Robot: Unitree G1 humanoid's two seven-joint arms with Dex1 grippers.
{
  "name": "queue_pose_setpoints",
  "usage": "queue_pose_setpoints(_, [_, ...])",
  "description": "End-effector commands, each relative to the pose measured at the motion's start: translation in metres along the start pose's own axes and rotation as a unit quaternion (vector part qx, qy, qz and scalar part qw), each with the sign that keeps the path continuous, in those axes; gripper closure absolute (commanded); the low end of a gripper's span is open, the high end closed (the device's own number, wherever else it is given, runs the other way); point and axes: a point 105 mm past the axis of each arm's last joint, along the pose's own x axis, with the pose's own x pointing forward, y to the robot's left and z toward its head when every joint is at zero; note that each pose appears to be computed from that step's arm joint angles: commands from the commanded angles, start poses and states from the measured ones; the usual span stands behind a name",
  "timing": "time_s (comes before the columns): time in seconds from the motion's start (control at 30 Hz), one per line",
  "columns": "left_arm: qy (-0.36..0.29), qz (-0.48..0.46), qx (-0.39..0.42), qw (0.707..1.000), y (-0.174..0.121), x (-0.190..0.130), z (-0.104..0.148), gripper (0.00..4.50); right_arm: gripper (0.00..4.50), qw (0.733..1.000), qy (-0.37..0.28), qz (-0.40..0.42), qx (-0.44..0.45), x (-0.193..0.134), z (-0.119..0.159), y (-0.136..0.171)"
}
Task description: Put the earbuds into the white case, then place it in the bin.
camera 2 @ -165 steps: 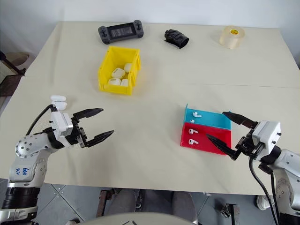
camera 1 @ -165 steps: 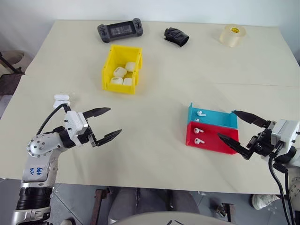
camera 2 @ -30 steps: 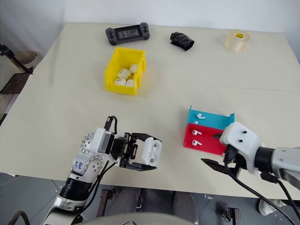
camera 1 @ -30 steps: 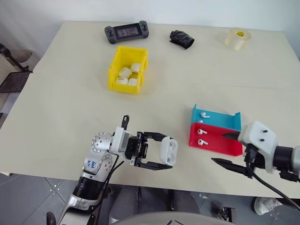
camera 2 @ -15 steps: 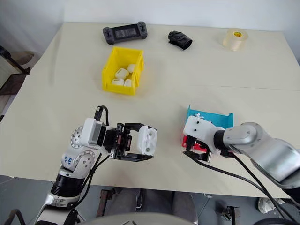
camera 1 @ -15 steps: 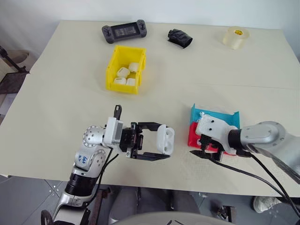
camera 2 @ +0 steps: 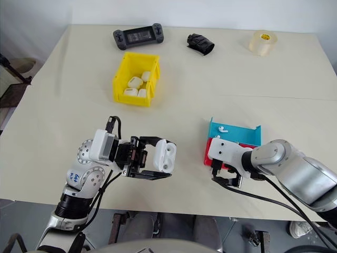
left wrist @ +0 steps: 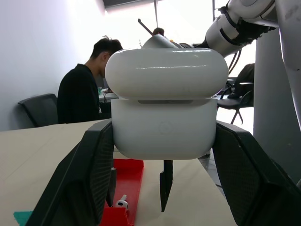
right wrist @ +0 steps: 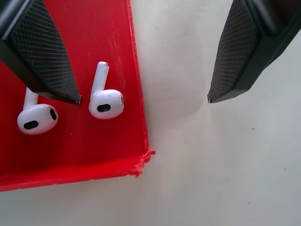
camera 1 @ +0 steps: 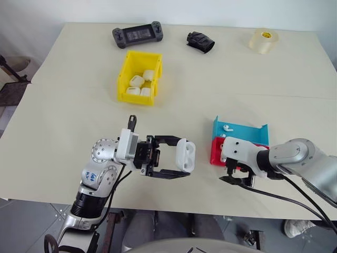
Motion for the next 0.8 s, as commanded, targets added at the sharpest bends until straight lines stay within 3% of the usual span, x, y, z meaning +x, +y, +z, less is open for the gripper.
queue_pose_setpoints(0.03, [-0.012,-0.008,0.020,1.000,0.0001,0.0044,0.0099,1.72,0.19,1.000,-0.006,-0.008,-0.016,-0.0047,0.0046,-0.0027])
queue_pose_setpoints(0.13, [-0.012,-0.007,0.019,1.000,-0.0004,0.0045,0.0098,1.72,0.93,1.000,-0.004,-0.008,-0.019,-0.0036,0.0041,-0.0043])
queue_pose_setpoints(0.67, [-0.012,-0.003,0.017,1.000,-0.0046,0.0070,0.0103,1.72,0.93,0.999,-0.008,-0.005,-0.037,0.0029,0.0088,-0.0083])
queue_pose_setpoints(0.8, [-0.011,-0.003,0.017,1.000,-0.0049,0.0072,0.0104,1.72,1.84,0.999,-0.005,-0.004,-0.041,0.0035,0.0075,-0.0080])
